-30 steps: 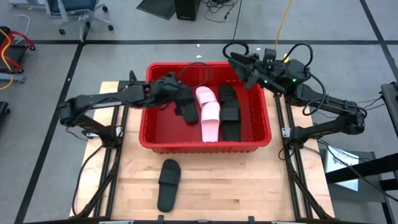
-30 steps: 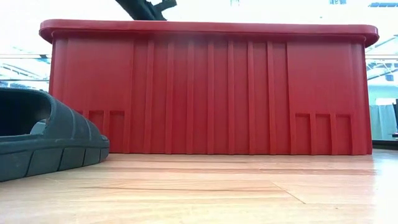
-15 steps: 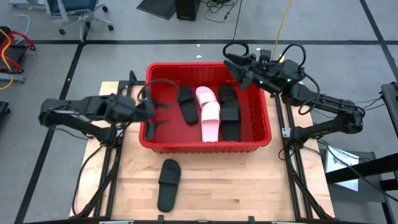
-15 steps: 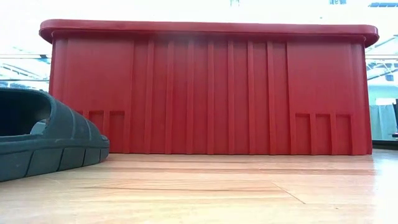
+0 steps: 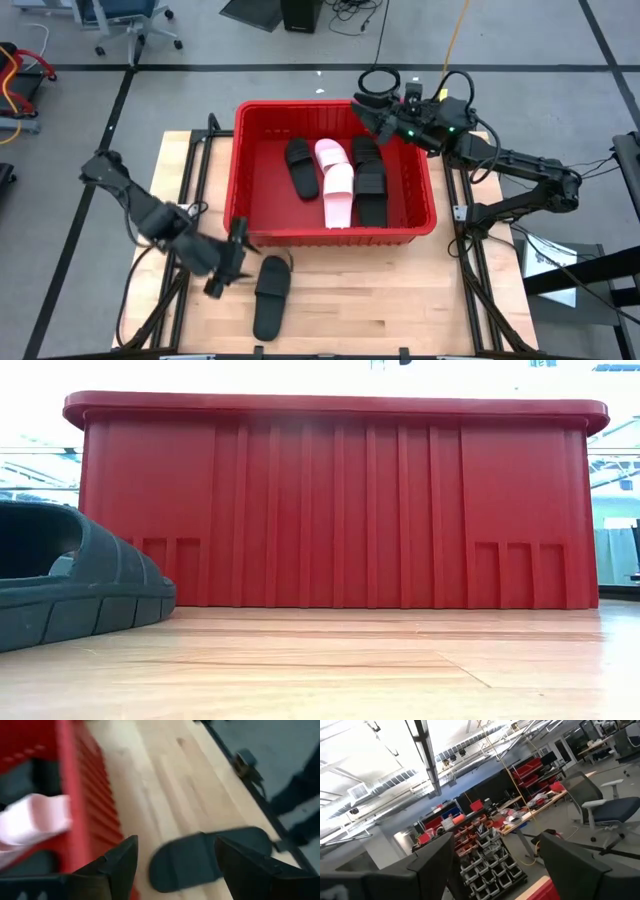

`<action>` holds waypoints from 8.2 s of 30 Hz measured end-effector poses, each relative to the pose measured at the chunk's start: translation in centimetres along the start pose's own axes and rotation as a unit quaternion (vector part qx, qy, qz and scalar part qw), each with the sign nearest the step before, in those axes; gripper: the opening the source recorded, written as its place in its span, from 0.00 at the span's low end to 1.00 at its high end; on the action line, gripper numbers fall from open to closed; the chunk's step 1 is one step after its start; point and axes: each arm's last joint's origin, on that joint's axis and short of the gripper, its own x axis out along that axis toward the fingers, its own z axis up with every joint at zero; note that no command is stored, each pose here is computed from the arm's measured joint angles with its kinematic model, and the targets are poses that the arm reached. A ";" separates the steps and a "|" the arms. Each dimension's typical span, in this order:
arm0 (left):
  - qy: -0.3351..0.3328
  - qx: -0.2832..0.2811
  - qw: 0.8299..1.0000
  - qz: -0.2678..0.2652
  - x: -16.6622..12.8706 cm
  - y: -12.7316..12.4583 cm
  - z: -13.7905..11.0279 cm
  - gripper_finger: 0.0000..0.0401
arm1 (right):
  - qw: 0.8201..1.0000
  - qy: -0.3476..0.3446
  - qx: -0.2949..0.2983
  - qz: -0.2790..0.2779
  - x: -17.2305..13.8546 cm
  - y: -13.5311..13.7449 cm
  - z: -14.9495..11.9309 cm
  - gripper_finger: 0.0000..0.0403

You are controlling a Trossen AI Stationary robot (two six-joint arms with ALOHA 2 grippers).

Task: Pick and place slides into bin
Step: Put the black slipper into the red container, then return to Home Position

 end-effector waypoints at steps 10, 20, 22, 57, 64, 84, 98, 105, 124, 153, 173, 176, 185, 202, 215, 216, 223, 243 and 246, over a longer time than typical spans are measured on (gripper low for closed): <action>0.084 0.022 0.996 -0.022 5.0 -4.8 -0.9 0.64 | 1.000 0.000 0.015 0.001 0.0 0.0 0.0 0.70; 0.179 -0.012 0.984 0.013 11.9 -8.4 -3.1 0.64 | 0.999 0.020 0.025 0.026 0.0 -0.3 0.2 0.70; 0.188 -0.014 0.982 0.020 12.9 -8.8 -3.4 0.64 | 0.999 0.025 0.032 0.033 0.0 -0.3 0.1 0.70; 0.252 0.056 0.950 0.173 18.1 -5.6 -8.4 0.17 | 0.997 0.043 0.021 0.063 0.0 -0.2 0.1 0.70; 0.227 0.016 0.966 0.122 15.8 -5.7 -7.1 0.03 | 0.998 0.034 0.017 0.050 0.0 -0.9 0.5 0.70; -0.180 -0.014 0.972 0.152 -5.7 1.2 8.9 0.01 | 0.999 0.019 0.008 0.027 0.0 -2.2 1.4 0.70; -0.144 0.014 0.900 0.411 -12.7 13.6 10.6 0.03 | 1.000 0.010 0.026 0.015 0.0 -2.2 1.4 0.70; -0.040 0.015 0.920 0.390 -9.8 17.3 8.4 0.03 | 0.999 0.014 0.030 0.021 0.1 -2.0 1.3 0.70; 0.162 -0.084 0.907 0.379 5.5 22.0 2.8 0.02 | 0.999 0.004 0.034 0.014 0.1 -1.5 1.0 0.70; 0.180 -0.146 0.912 0.339 17.8 20.5 -9.3 0.03 | 0.999 0.003 0.043 0.012 0.1 -1.5 1.0 0.70; 0.161 -0.157 0.914 0.338 19.1 21.9 -8.5 0.11 | 0.999 0.025 0.045 0.010 0.0 -0.6 0.0 0.70; 0.157 -0.151 0.926 0.307 19.2 21.8 -8.4 0.15 | 0.999 0.024 0.037 0.009 0.0 -0.6 0.0 0.70; 0.162 -0.155 0.935 0.276 19.0 21.3 -8.3 0.36 | 0.999 0.024 0.032 0.009 0.0 -0.6 0.0 0.70; 0.110 -0.143 0.948 0.261 15.5 21.3 -5.1 0.71 | 0.999 0.023 0.018 0.011 0.0 -0.6 0.0 0.70; 0.071 -0.142 0.950 0.269 10.7 19.7 -2.6 0.74 | 1.000 0.016 0.015 0.013 0.0 -0.5 0.2 0.70; 0.076 -0.143 0.949 0.271 10.4 19.6 -2.6 0.74 | 1.000 0.015 0.016 0.014 0.0 -0.5 0.2 0.70; -0.007 -0.154 0.942 0.298 5.8 18.8 -1.0 0.70 | 1.000 0.009 0.019 0.018 0.0 -0.5 0.3 0.70; -0.189 -0.160 0.908 0.337 -3.3 17.0 3.9 0.68 | 0.999 -0.020 0.025 0.021 0.0 0.2 0.5 0.70; -0.166 -0.152 0.912 0.344 -2.9 16.9 3.5 0.68 | 0.999 -0.020 0.027 0.020 0.0 0.2 0.5 0.70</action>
